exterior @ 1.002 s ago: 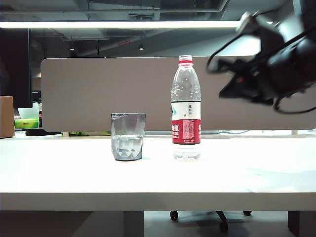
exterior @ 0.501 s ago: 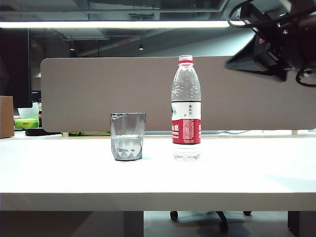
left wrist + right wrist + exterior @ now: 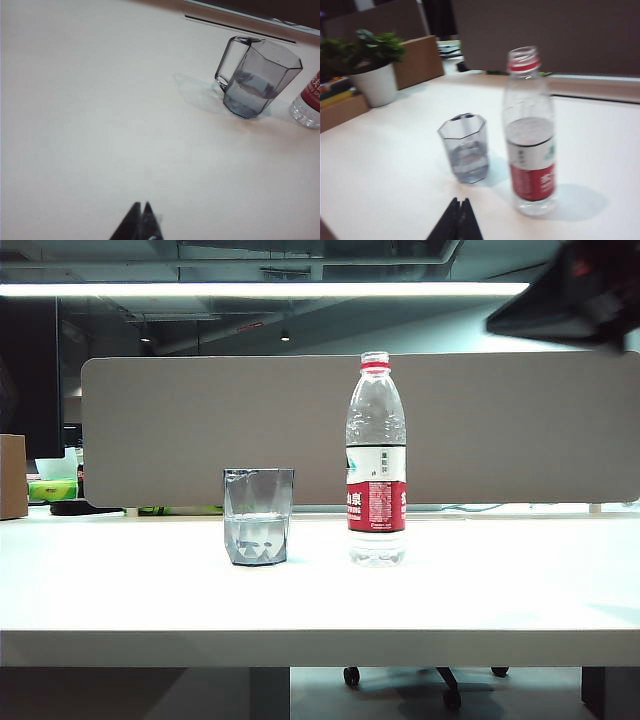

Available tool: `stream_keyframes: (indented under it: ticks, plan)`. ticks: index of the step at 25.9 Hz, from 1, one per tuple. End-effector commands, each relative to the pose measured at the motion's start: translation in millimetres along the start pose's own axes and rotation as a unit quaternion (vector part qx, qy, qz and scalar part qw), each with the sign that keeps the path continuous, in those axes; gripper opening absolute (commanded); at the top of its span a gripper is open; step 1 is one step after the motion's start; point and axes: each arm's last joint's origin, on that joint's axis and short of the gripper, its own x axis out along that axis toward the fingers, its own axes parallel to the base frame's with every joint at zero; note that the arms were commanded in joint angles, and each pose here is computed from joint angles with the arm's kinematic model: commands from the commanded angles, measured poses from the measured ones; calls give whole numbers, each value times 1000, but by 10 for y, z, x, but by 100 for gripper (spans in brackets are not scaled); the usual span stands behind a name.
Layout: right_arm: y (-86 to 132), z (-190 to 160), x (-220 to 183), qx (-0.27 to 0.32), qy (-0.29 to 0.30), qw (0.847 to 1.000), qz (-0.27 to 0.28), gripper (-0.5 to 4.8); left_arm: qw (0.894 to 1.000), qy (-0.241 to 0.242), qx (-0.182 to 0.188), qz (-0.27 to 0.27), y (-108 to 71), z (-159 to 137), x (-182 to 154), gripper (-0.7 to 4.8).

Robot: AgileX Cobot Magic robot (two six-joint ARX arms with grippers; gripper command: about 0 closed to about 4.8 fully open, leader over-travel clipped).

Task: Pick up the mineral water bottle on the table and pour water into the mug until it's half full.

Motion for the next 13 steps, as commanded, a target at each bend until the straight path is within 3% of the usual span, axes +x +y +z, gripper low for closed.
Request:
stream_keyframes:
  ticks: [1, 7, 13]
  plan:
    - [-86, 34, -207, -31, -25, 996, -74, 3, 1000, -6, 0, 0, -4, 16, -3, -5]
    - [-270, -74, -760, -48, -108, 974, -196, 3, 1000, -5, 0, 1, -2, 15, -3, -5]
    - [-345, -233, -960, -40, -77, 952, -293, 3, 1000, -5, 0, 0, -3, 14, -3, -5]
